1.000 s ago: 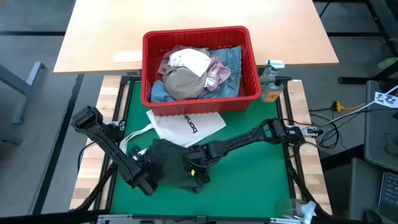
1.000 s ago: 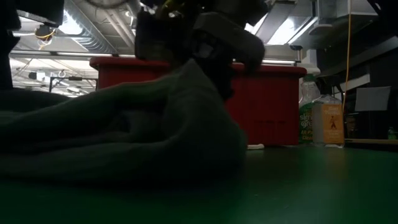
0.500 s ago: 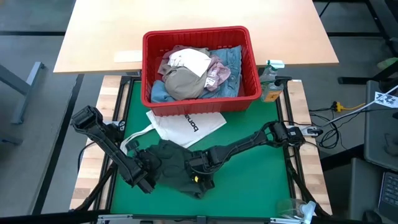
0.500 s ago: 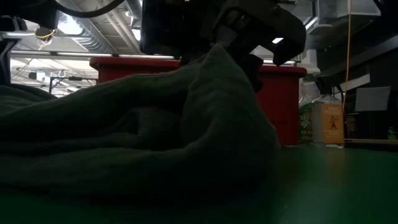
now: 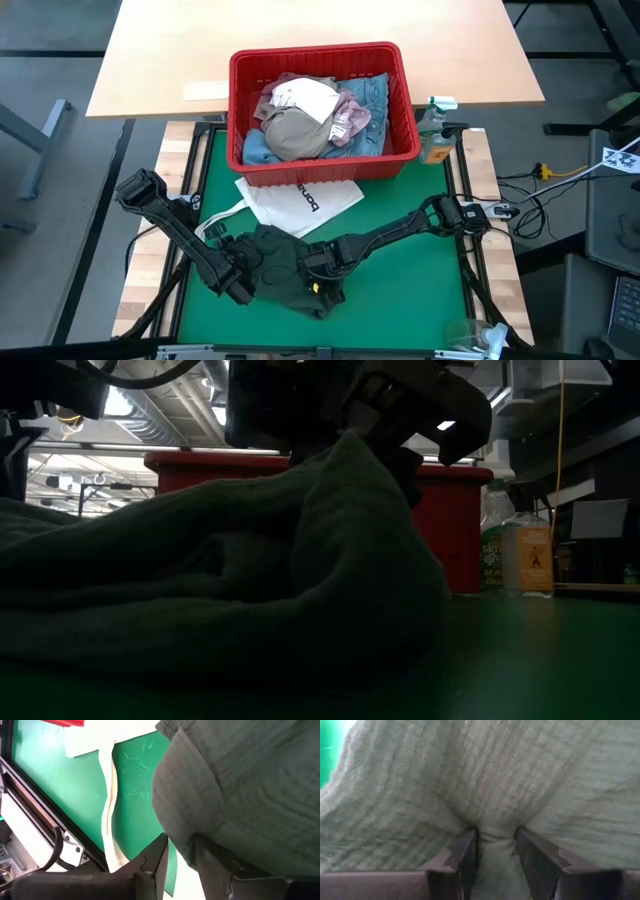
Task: Fold laundry
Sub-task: Fold the green shirt
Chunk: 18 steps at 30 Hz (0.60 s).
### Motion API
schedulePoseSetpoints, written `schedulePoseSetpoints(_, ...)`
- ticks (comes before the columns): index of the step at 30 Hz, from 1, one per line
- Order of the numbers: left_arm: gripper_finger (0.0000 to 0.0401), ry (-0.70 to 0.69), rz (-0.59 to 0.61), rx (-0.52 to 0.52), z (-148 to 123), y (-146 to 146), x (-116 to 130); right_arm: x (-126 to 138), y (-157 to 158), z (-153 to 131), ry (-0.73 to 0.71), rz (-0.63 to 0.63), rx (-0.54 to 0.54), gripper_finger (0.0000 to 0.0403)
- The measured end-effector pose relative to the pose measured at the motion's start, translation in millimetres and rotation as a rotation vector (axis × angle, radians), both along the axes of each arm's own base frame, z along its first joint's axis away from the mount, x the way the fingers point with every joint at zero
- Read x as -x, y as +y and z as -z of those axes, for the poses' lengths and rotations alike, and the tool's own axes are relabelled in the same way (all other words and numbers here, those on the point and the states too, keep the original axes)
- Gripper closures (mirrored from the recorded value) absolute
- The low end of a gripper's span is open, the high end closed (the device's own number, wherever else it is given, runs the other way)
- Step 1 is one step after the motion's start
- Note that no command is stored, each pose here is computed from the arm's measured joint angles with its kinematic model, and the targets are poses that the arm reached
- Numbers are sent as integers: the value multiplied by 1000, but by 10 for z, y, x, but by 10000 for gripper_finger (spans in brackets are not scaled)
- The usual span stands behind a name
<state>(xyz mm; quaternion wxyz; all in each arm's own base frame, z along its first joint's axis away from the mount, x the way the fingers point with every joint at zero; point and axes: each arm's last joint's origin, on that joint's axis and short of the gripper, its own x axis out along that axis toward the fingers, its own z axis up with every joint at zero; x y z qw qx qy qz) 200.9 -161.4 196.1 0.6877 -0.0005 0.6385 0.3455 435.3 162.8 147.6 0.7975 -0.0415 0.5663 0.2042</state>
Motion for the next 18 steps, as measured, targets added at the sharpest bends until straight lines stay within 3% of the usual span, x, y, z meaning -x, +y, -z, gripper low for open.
schedulePoseSetpoints(18,309,-24,65,6,-459,-318,140,-1,0,3,0,0,1,256)
